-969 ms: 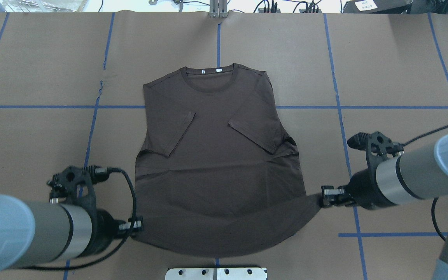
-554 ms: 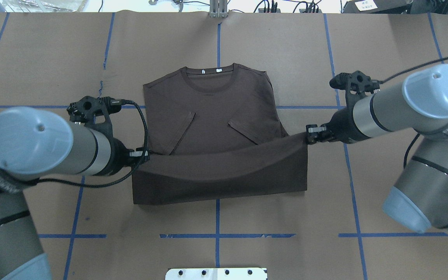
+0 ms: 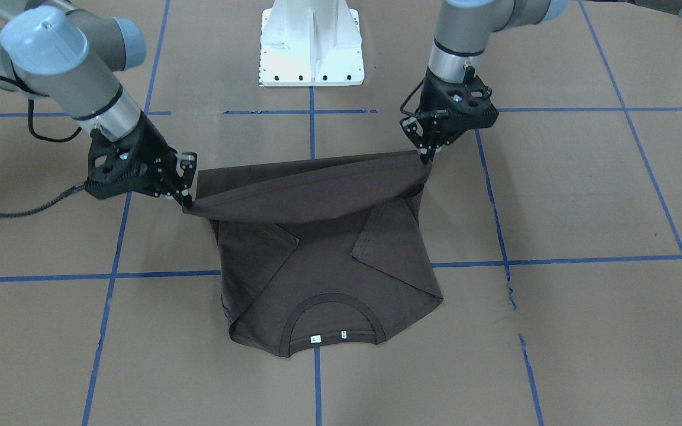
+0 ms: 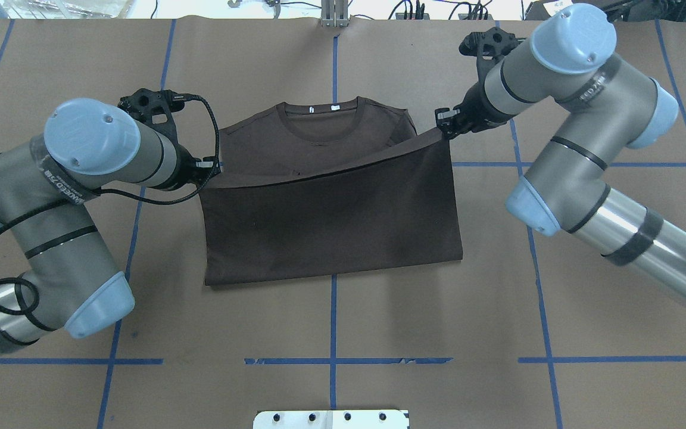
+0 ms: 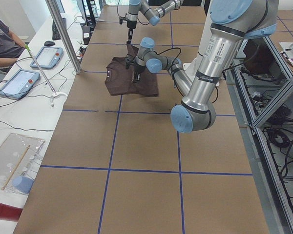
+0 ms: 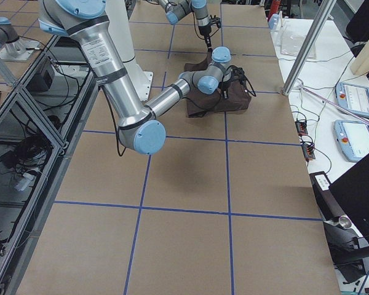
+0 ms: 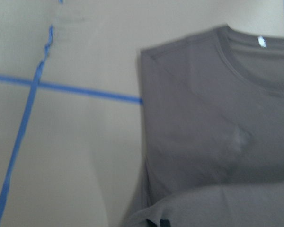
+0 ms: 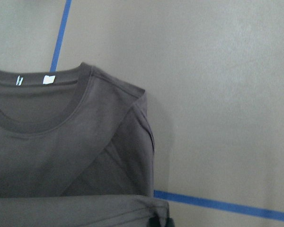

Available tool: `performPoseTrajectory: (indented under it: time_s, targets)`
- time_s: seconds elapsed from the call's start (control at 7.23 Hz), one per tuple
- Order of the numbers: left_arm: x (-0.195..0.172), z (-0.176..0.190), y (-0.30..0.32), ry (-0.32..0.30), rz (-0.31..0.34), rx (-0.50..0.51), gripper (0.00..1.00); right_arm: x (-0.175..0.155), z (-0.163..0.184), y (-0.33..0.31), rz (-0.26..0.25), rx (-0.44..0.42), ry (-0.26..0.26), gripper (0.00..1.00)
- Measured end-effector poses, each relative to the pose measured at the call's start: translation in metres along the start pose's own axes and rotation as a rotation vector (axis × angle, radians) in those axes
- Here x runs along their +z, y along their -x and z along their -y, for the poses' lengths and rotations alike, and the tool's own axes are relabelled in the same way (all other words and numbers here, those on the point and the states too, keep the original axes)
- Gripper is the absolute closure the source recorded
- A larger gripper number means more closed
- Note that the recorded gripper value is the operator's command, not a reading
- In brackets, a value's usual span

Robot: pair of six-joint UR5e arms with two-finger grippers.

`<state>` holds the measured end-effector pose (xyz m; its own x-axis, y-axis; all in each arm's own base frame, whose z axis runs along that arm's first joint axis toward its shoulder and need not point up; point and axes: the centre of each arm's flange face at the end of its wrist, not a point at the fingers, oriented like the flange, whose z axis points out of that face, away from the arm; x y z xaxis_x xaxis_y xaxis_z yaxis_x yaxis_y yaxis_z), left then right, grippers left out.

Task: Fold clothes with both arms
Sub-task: 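Lift the hem with both grippers and fold it toward the collar, then lower the hem near the collar and open both grippers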

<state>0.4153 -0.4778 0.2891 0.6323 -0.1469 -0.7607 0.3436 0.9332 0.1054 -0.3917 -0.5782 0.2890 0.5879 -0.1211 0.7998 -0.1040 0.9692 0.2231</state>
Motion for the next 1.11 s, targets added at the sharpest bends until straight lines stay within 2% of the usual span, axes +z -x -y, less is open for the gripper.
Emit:
performPoseTrajectory:
  time_s: [0.28, 0.42, 0.69, 1.11]
  targets:
    - [0.026, 0.029, 0.012, -0.032, 0.005, -0.011, 1.0, 0.026, 0.05, 0.009, -0.036, 0.026, 0.005, 1.0]
    - [0.033, 0.041, 0.014, -0.041, 0.016, -0.013, 1.0, 0.043, 0.066, 0.007, -0.035, 0.026, -0.001, 1.0]
    - [0.047, 0.055, 0.012, -0.052, 0.016, -0.017, 1.0, 0.066, 0.079, -0.002, -0.026, 0.021, -0.012, 1.0]
    - [0.064, 0.08, 0.004, -0.067, 0.032, -0.038, 1.0, 0.07, 0.083, -0.001, -0.023, 0.02, -0.015, 1.0]
